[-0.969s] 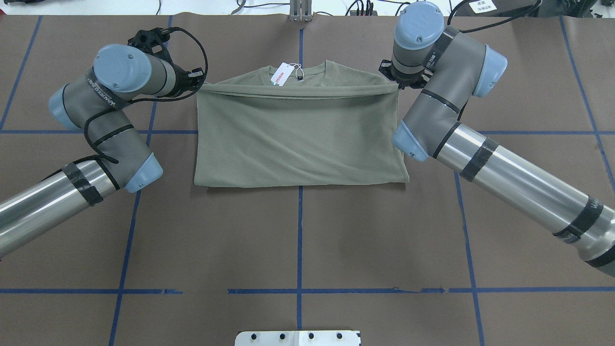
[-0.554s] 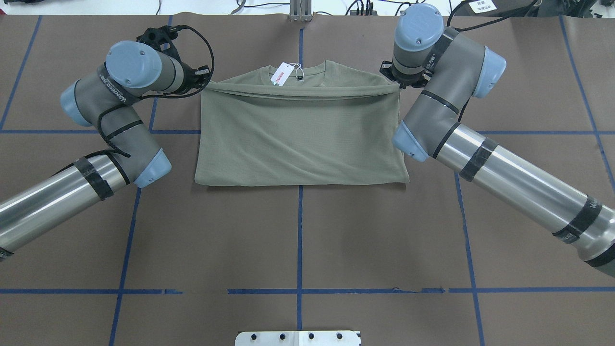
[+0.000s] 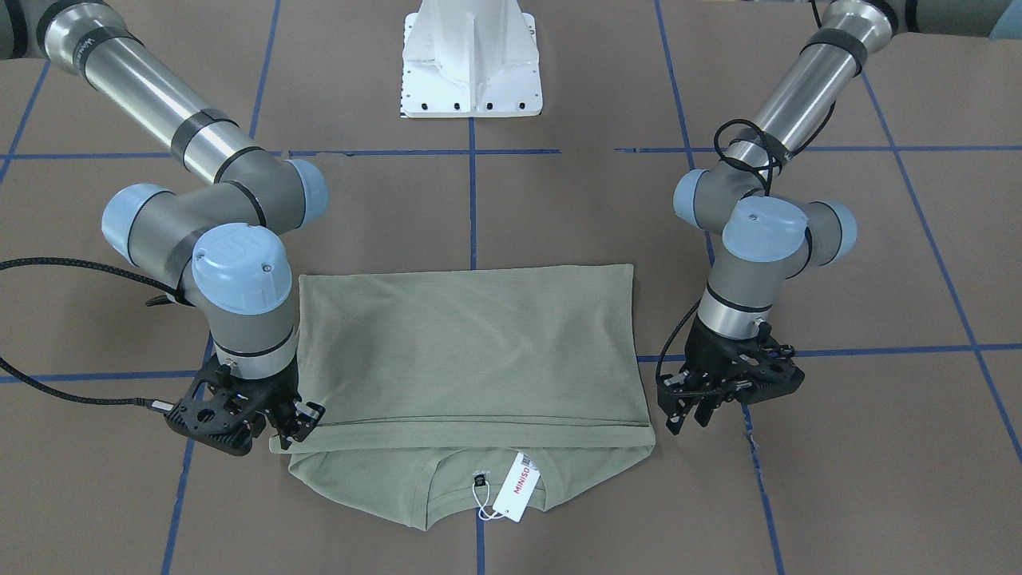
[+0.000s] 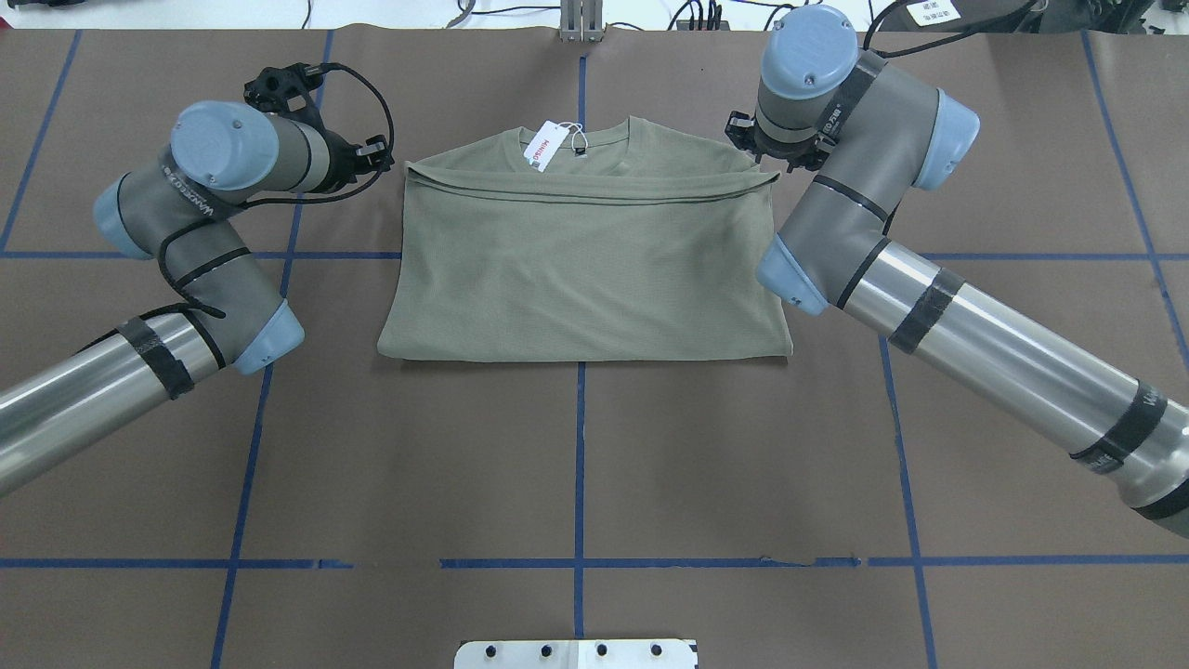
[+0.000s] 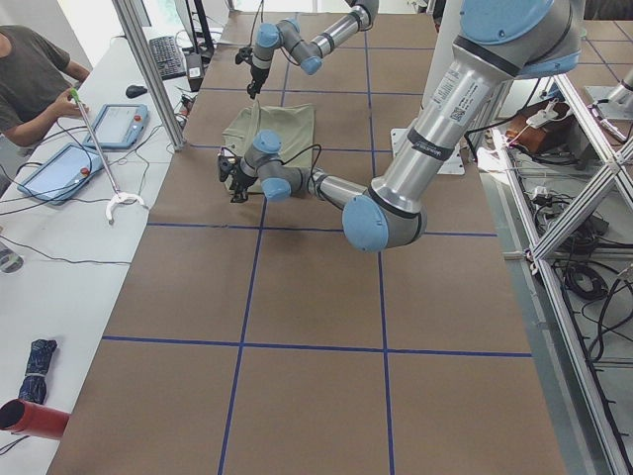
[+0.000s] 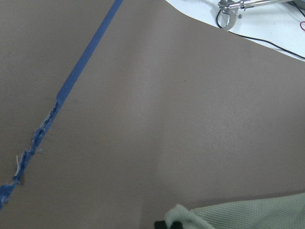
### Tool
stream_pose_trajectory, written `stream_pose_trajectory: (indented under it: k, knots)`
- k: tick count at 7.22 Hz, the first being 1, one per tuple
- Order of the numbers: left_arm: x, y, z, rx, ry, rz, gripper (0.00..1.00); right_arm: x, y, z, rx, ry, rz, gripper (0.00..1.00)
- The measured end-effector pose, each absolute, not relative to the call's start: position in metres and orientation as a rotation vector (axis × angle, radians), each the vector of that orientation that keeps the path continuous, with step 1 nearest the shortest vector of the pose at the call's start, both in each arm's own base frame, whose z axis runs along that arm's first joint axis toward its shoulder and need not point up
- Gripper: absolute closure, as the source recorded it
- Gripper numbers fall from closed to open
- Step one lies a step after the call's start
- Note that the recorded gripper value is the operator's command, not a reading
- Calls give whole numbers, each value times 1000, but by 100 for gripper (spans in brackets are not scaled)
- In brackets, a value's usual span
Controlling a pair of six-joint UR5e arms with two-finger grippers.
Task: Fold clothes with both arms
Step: 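Release the hem and raise both grippers, moving the right gripper to the shirt's side, then grasp the side edge of the folded shirt with the right gripper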
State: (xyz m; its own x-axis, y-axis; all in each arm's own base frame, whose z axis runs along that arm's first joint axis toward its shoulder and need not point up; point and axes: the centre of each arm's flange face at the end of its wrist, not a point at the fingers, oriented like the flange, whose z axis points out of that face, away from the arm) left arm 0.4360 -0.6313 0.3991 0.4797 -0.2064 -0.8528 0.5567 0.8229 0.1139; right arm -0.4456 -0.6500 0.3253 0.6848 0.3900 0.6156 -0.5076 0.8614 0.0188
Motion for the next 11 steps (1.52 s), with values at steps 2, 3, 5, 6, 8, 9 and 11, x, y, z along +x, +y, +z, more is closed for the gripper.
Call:
stream_pose_trajectory:
  k: [2,3,5,6,8,9,11]
  knots:
    - [431,-628,400,413,989,-467,42,-434,-580,330,167,-723,522,28]
    - [431,-625,400,402,1000,-457,42,-434,-531,333,128,-769,563,27]
    - [428,-619,402,384,1012,-442,42,-441,-451,339,61,-816,665,29]
    - [427,-618,403,383,1014,-439,42,-450,-426,340,43,-822,703,29]
    - [427,-617,406,381,1011,-438,42,-467,-408,353,21,-801,738,33]
    - [427,-616,406,380,1010,-437,42,-471,-408,361,18,-783,746,38]
    - [427,-616,407,381,1009,-435,42,-476,-410,371,16,-761,754,100]
